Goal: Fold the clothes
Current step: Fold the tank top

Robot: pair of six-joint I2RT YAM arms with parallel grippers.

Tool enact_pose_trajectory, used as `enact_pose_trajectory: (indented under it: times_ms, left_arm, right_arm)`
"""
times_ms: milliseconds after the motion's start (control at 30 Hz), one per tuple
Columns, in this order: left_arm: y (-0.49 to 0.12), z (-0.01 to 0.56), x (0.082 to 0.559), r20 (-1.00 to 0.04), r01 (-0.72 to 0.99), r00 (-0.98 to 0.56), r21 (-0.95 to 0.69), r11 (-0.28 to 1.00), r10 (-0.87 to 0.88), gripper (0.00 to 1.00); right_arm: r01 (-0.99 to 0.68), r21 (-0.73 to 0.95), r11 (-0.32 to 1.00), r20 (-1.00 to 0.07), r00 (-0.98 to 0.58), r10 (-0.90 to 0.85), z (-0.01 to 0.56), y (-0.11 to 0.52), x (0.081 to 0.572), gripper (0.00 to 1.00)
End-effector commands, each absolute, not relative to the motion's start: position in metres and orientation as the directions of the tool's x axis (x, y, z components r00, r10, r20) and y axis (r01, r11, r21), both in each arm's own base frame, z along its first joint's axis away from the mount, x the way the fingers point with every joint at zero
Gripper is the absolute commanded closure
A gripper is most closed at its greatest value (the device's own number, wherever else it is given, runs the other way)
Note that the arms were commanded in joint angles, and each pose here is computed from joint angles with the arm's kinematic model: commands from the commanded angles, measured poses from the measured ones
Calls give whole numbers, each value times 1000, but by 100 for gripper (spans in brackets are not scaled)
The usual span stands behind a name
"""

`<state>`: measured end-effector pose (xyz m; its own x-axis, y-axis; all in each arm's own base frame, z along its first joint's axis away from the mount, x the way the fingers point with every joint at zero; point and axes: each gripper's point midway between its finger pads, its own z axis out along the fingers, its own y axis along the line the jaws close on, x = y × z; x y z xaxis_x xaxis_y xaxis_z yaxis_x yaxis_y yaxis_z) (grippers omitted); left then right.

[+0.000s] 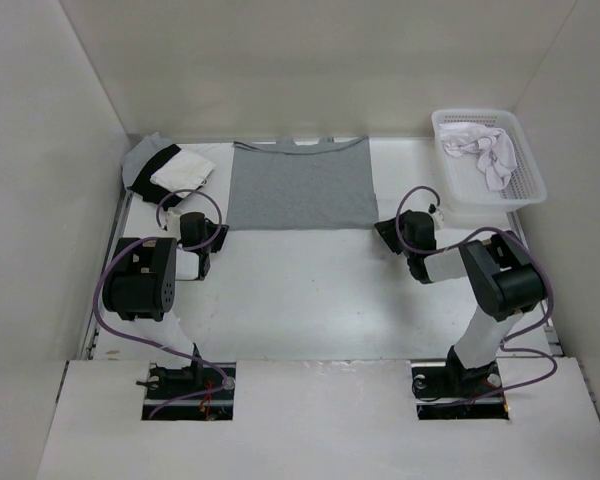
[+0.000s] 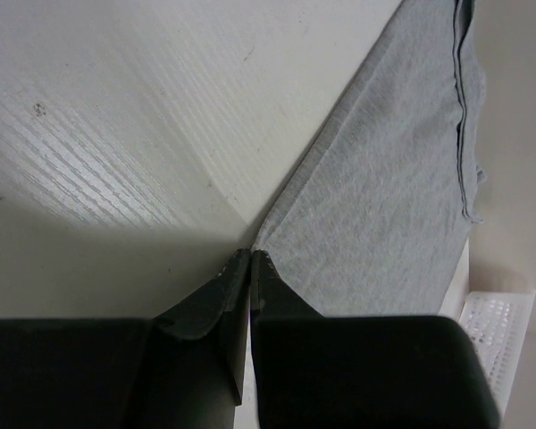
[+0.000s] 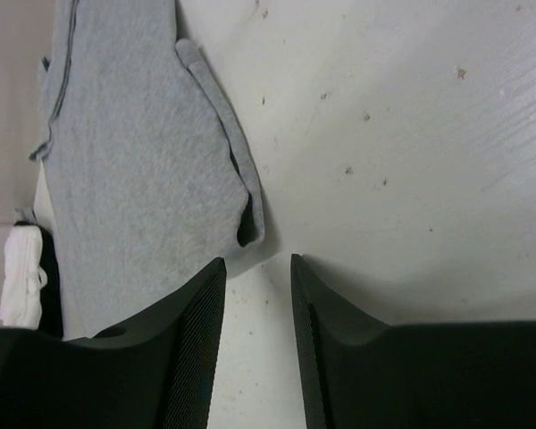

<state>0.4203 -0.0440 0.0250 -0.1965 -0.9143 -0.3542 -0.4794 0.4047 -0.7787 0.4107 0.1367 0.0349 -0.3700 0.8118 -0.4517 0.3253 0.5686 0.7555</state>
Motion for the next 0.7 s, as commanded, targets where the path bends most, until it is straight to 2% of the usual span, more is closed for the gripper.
enact_pose_trajectory:
  times_ms: [0,300,400,467,567,667]
  left_arm:
    - [-42,36,420,-366,-456,-191,-788,413,-911,100]
    - [-42,35,421,-373,-454,-195,-785,421,-907,100]
    - [-41,37,422,-376,-451,-189,-788,420,-907,100]
    - [-40,42,424,-378,-440,-182,-795,419,-908,100]
    - [-39,71,427,-391,-381,-149,-825,418,-908,100]
    - [-37,131,424,-434,-271,-91,-855,442,-896,100]
  right_arm:
    - [328,784,527,-446,-293,845,41,135,429,61]
    - [332,793,510,-427,-294,855,39,141,442,72]
    - [336,794,506,-421,-296,857,37,143,446,82]
    - [336,792,510,-426,-295,855,36,143,448,93]
    - [305,794,525,-448,-289,846,47,142,448,100]
    - [225,784,579,-518,-278,809,82,139,435,100]
